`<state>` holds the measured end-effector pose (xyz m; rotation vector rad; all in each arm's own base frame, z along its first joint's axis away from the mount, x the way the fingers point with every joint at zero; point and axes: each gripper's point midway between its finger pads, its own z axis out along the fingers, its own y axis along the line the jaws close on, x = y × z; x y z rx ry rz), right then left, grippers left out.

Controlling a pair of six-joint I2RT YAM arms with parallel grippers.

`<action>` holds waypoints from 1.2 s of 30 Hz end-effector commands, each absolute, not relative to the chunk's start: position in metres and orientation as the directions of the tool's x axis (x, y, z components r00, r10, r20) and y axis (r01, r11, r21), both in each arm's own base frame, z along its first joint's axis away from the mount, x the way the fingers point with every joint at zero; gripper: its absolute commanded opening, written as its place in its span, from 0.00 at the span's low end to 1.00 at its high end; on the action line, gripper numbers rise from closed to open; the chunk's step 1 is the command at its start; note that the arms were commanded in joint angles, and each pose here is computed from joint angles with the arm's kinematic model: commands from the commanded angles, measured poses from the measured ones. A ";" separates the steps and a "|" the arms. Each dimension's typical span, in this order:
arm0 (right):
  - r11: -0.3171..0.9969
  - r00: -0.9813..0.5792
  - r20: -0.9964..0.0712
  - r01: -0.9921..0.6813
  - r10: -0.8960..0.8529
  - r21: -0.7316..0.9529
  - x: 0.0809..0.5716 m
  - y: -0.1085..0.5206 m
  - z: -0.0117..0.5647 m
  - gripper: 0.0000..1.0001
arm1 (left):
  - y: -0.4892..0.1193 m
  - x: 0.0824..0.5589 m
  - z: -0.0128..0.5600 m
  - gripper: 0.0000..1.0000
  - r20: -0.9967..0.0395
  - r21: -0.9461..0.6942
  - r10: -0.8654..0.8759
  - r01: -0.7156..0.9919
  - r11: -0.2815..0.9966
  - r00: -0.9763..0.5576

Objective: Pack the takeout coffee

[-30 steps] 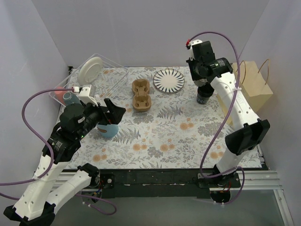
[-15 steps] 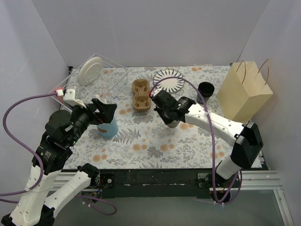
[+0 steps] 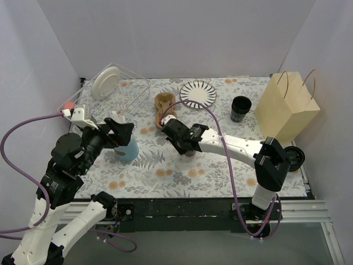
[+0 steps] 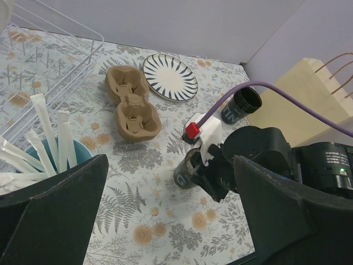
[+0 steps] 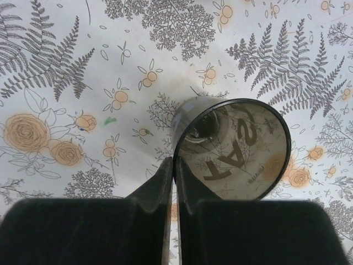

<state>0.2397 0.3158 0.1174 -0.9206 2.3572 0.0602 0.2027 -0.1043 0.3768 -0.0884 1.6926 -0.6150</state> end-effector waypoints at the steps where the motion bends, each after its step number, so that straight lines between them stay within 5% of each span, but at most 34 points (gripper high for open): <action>1: 0.768 -0.573 -0.571 -0.616 -0.588 -0.173 0.243 0.324 0.124 0.16 | -0.101 0.202 0.370 0.98 -0.893 -0.438 -0.384 0.254 0.862 -0.235; 7: 0.769 -0.575 -0.582 -0.623 -0.574 -0.143 0.239 0.326 0.145 0.43 | -0.101 0.202 0.368 0.98 -0.895 -0.433 -0.377 0.254 0.865 -0.239; 15: 0.818 -0.566 -0.640 -0.544 -0.520 -0.184 0.253 0.301 0.190 0.44 | -0.103 0.201 0.362 0.98 -0.899 -0.415 -0.349 0.263 0.871 -0.266; 24: 0.944 -0.738 -0.639 0.012 -0.215 -0.331 0.317 0.121 0.199 0.45 | -0.122 0.203 0.331 0.98 -0.870 -0.418 -0.291 0.282 0.864 -0.399; 27: 0.875 -0.762 -0.638 0.231 -0.109 -0.425 0.312 0.049 0.188 0.45 | -0.131 0.200 0.325 0.98 -0.858 -0.438 -0.287 0.314 0.843 -0.426; 36: 0.695 -0.821 -0.570 0.432 0.039 -0.575 0.257 -0.062 0.141 0.55 | -0.144 0.196 0.327 0.98 -0.856 -0.445 -0.263 0.374 0.814 -0.445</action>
